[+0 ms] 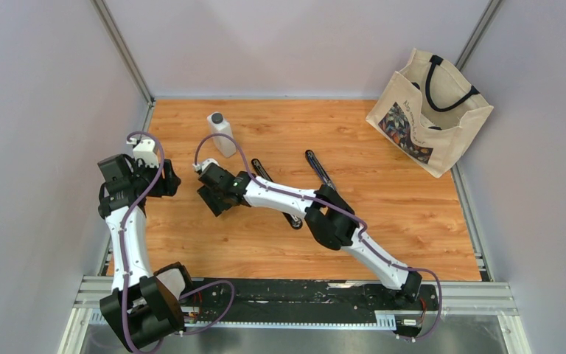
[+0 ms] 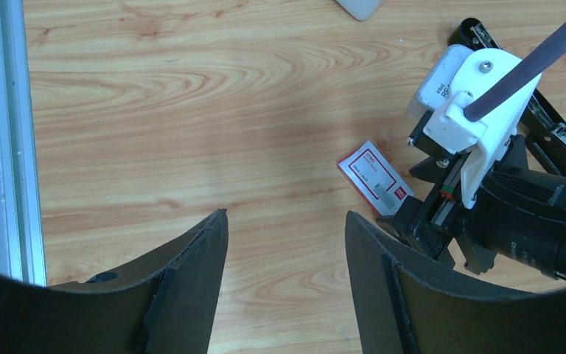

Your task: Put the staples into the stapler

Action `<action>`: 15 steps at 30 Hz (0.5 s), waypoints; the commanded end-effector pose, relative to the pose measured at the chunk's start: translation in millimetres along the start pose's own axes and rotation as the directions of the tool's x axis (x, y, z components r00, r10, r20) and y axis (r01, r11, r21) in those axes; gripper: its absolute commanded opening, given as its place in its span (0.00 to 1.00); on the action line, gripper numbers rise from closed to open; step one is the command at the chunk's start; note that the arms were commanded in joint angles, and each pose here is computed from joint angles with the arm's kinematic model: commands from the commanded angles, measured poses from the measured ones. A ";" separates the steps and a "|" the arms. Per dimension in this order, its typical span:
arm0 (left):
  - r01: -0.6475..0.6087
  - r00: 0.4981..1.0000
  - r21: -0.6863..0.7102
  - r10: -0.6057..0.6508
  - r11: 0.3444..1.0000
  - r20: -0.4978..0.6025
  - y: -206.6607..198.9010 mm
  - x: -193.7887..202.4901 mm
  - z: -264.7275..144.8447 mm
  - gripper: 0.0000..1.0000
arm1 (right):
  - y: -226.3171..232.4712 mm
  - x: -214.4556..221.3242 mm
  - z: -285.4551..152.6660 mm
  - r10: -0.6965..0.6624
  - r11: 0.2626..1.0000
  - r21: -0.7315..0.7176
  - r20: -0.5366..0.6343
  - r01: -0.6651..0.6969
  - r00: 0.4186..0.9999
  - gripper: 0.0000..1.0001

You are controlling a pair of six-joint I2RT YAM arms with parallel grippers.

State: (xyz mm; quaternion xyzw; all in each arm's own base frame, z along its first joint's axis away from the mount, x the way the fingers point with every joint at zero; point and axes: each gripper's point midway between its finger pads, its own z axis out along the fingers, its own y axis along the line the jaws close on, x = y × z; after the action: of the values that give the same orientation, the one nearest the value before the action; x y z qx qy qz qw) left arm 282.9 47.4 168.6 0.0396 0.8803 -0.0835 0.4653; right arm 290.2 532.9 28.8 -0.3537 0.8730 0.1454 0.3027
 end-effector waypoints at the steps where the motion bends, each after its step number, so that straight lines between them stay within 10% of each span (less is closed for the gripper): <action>1: 0.005 1.000 0.008 -0.005 1.000 0.024 0.9 -4.1 0.3 0.67 | 15.2 -17.2 -22.8 0.067 0.997 -0.050 0.008 -0.066 0.998 0.66; 15: 0.007 1.000 0.008 -0.007 1.000 0.020 1.7 -3.2 1.4 0.67 | 13.1 -12.6 -4.9 0.045 0.999 0.007 0.012 -0.046 0.999 0.61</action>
State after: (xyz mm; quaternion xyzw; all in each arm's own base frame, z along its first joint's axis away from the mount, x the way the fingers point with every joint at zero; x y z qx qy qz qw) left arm 283.5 48.0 167.1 0.0384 0.8813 -0.0845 0.4634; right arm 281.7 534.8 34.6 -0.3380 0.8842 0.1498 0.2855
